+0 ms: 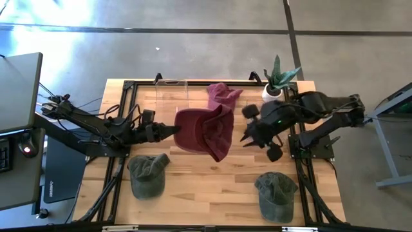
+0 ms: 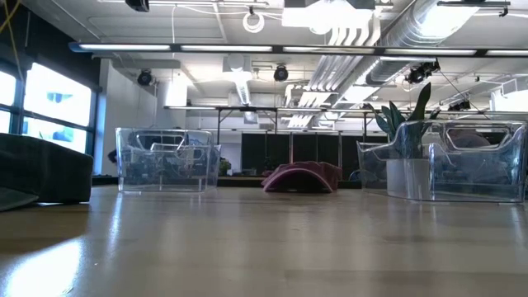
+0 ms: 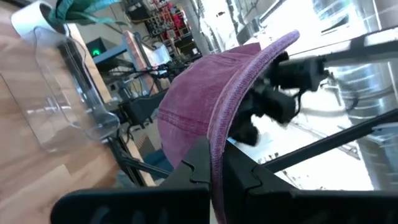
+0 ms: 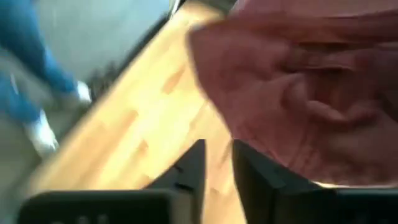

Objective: Pick & Place hat
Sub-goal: Put the bottom red cap into the right transparent bin

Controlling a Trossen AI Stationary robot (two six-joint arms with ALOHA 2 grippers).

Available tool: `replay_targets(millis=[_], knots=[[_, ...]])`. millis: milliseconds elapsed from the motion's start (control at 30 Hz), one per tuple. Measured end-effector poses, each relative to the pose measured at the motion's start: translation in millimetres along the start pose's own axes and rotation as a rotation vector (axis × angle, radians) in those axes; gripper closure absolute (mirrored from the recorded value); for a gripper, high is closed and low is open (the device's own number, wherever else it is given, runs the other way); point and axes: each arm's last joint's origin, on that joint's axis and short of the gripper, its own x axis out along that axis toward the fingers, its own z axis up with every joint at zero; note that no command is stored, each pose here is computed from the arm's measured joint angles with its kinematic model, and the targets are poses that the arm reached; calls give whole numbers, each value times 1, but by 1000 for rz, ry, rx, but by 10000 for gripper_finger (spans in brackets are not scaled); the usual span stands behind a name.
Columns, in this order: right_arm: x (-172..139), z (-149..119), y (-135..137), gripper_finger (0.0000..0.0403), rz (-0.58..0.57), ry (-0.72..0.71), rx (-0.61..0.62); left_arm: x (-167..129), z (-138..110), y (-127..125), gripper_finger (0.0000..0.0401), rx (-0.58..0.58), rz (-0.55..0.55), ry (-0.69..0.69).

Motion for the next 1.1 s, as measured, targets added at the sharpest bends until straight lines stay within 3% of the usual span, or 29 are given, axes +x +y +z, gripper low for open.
replay_targets(millis=[100,233,400,633,833,1000,1100], knots=[[10,3,4,249,-22,38,-268,0,0,0,401,-22,-3,6],[19,6,8,180,-151,153,-619,0,0,0,401,-37,-3,6],[41,8,6,153,-244,331,-830,0,0,0,401,-53,-3,6],[74,12,-5,181,-370,464,-827,0,0,0,401,-55,-3,6],[88,14,-12,255,-457,489,-728,0,0,0,401,-55,-3,6],[90,10,-9,375,-348,452,-684,0,0,0,401,-54,-3,5],[90,5,0,386,-265,460,-635,-1,1,0,400,-34,2,4]])
